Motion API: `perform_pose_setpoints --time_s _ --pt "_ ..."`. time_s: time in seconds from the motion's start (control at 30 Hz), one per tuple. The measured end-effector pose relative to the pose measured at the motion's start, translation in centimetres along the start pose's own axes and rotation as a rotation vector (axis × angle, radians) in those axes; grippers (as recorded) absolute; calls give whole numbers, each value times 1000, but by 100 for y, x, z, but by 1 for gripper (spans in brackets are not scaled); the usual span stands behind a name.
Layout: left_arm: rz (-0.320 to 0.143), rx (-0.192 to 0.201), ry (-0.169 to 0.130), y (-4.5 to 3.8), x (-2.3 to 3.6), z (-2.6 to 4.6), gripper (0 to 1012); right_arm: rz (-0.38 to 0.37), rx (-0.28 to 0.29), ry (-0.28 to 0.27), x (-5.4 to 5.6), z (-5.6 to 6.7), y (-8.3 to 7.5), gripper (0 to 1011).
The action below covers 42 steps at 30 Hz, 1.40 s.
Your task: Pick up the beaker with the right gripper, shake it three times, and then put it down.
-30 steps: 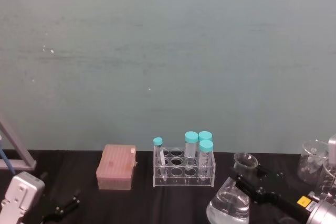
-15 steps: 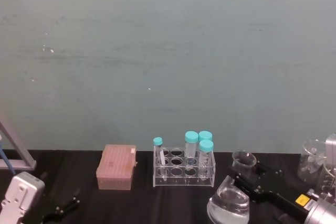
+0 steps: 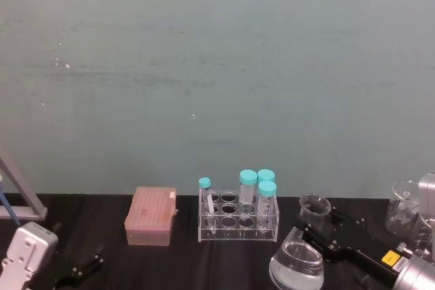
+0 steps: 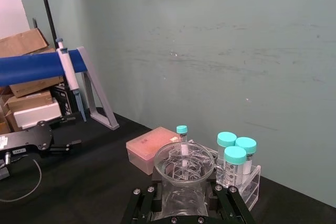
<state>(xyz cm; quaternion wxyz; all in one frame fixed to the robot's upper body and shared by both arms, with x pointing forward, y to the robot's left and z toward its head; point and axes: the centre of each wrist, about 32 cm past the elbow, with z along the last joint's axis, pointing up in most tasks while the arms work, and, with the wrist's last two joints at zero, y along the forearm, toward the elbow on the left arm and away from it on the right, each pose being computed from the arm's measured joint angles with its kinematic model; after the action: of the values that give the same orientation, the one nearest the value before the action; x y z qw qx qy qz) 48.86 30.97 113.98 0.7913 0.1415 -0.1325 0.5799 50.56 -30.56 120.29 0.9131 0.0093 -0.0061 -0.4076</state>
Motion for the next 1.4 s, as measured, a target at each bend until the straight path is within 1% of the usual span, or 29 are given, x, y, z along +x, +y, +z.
perform_pose_setpoints --time_s 0.53,0.7,0.8,0.93,1.1,1.27,1.4 --pt "0 0 0 0 0 0 1000 -2 0 4 3 -2 -2 452" --pt "0 0 0 0 0 0 1000 -8 1 17 22 -11 -20 452" --pt "0 0 0 0 0 0 1000 -23 -1 21 52 -33 -26 453" --pt "0 0 0 0 0 0 1000 -54 1 33 118 -54 -24 452" --pt "0 0 0 0 0 0 1000 -83 16 31 196 -21 -4 452" --pt "0 0 0 0 0 0 1000 -102 16 30 248 -9 18 452" --pt "0 0 0 0 0 0 1000 -112 13 34 265 -22 40 452"
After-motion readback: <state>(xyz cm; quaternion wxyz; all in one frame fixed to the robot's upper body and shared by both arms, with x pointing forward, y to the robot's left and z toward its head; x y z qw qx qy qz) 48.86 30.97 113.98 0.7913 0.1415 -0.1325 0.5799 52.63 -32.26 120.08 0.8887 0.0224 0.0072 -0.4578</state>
